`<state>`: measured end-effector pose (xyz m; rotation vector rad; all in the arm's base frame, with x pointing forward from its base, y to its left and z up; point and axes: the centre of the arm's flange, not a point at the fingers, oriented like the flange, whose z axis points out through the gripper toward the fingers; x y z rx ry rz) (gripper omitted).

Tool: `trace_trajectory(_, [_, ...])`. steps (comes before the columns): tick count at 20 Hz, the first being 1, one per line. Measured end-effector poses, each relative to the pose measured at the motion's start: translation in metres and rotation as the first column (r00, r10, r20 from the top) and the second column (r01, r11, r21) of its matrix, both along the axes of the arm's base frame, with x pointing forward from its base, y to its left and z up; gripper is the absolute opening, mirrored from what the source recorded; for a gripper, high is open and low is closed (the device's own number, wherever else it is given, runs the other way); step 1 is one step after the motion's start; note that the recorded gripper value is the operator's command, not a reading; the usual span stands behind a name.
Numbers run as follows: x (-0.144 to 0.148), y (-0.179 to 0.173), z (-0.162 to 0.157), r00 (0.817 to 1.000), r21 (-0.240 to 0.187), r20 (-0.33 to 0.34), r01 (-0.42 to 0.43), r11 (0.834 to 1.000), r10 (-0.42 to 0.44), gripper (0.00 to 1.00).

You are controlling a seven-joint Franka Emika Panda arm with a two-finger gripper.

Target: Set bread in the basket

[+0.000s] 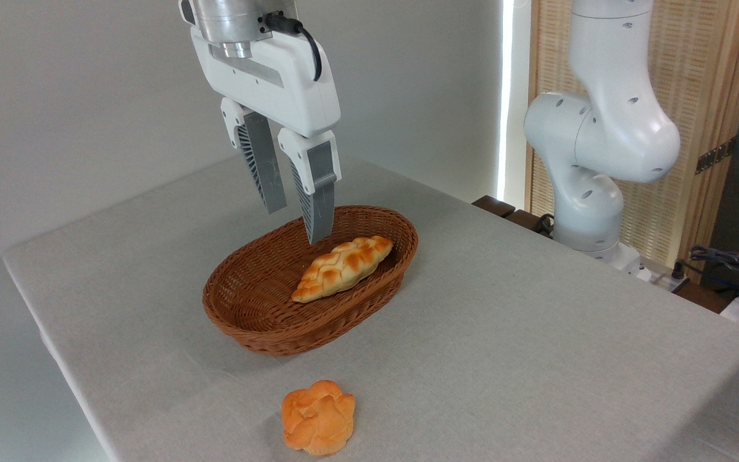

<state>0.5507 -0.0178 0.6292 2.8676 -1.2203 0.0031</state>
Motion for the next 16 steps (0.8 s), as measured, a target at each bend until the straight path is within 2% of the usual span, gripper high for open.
trace_trajectory(9, [0.0003,-0.0009,0.0003,1.000,-0.004,0.003,-0.006,1.000,0.006,1.00])
trace_trajectory(13, [0.0003,-0.0010,0.0003,0.999,-0.004,0.002,-0.039,0.999,0.039,1.00])
trace_trajectory(16, [0.0003,-0.0024,0.0004,0.999,-0.025,0.001,-0.051,0.998,0.051,1.00])
